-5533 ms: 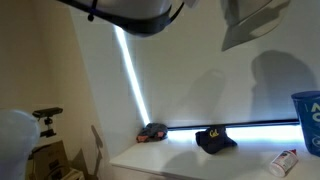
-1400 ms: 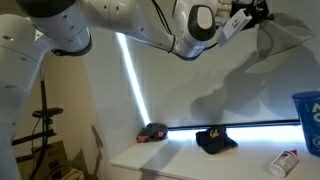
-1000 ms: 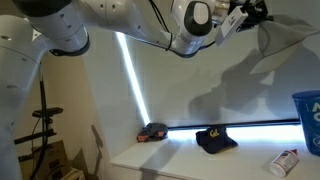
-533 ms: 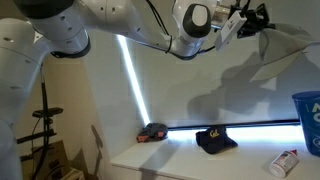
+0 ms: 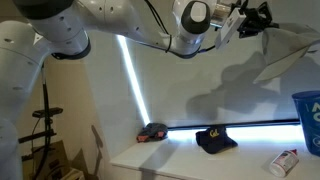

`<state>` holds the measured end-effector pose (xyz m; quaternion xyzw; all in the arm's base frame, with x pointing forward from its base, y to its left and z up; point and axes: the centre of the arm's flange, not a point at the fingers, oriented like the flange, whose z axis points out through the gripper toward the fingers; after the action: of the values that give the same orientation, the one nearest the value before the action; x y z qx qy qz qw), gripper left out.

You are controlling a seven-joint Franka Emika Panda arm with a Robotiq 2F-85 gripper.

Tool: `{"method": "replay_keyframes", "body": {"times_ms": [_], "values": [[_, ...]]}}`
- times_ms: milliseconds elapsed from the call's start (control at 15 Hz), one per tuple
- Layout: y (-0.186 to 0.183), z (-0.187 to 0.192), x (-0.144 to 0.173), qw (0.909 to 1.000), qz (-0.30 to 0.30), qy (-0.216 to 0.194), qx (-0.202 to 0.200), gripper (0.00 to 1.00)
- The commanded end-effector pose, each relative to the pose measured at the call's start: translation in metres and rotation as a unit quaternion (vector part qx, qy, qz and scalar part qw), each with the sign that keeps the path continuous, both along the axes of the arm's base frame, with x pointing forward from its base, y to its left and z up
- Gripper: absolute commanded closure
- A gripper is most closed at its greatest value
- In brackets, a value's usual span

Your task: Put the grey cap at the edge on top of the blue thing

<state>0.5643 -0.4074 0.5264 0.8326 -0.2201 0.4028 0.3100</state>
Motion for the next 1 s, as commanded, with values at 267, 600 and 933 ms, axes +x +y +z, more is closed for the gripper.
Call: {"method": "replay_keyframes", "body": {"times_ms": [267,600,933], "values": [[0.000,-0.001,0.001,0.9999,-0.007,-0.015,-0.001,0.90],[-0.002,-0.005,0.002,0.9994,-0.017,-0.030,-0.009,0.90],[0.005,0.009,0.008,0.9978,-0.013,-0.063,-0.014,0.98]]}}
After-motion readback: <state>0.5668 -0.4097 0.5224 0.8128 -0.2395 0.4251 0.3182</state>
